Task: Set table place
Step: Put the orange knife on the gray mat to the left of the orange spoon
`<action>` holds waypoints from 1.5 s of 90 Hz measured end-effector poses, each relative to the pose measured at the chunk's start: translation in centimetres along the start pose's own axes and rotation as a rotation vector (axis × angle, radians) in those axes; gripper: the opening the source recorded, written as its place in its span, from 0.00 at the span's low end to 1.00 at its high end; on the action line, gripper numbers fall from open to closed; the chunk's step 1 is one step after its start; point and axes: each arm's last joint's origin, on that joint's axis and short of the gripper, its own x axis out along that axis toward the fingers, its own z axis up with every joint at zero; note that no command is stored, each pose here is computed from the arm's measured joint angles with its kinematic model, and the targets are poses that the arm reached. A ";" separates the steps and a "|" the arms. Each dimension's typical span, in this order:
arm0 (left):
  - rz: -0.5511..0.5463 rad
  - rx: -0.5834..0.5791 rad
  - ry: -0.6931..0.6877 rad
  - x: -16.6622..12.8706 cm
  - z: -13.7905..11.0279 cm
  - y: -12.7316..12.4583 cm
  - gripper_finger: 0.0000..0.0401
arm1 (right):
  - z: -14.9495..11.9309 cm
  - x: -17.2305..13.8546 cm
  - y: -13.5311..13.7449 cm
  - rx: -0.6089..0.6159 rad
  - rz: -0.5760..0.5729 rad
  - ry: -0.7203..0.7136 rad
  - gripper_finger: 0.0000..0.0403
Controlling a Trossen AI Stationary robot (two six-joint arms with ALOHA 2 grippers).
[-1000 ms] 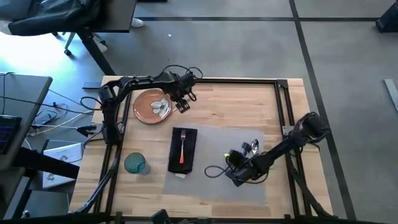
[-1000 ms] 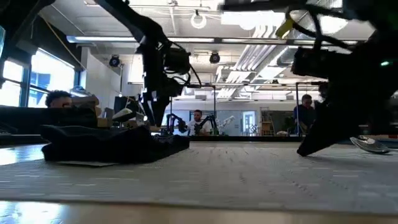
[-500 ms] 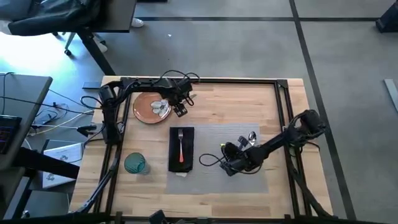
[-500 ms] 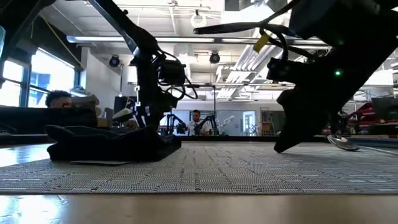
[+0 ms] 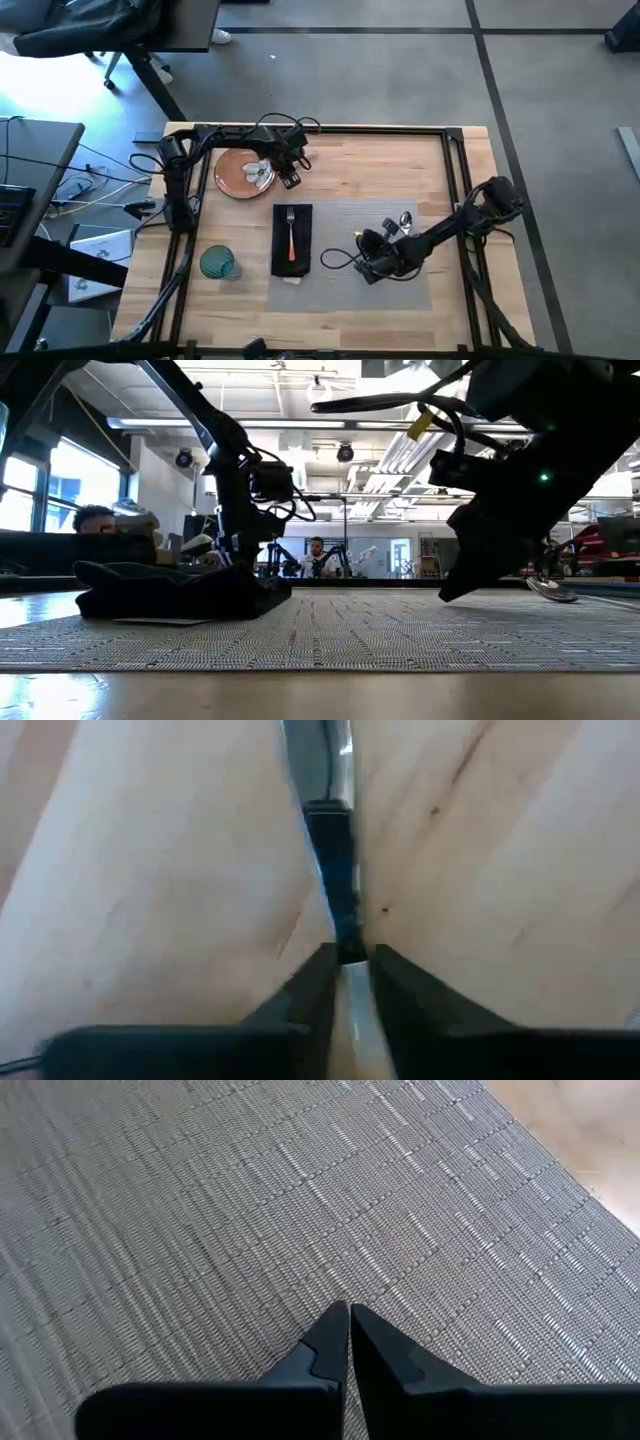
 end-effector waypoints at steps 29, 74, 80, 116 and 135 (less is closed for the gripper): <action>0.031 0.037 -0.013 -0.3 0.2 -1.2 0.01 | -0.1 -0.1 0.1 -0.013 0.003 -0.004 0.00; 0.044 0.137 -0.018 -2.7 1.8 -4.4 0.01 | -0.1 -0.1 0.1 -0.013 0.002 -0.004 0.00; 0.043 0.143 -0.017 -2.7 1.8 -4.6 0.00 | -0.1 -0.1 0.1 -0.013 0.002 -0.003 0.00; 0.042 0.242 -0.070 -2.4 2.1 -3.9 0.18 | -0.3 -0.4 0.3 -0.024 0.012 -0.001 0.00; 0.012 0.232 -0.058 -0.8 1.0 -2.7 0.31 | -0.4 -0.4 0.3 -0.026 0.015 0.001 0.00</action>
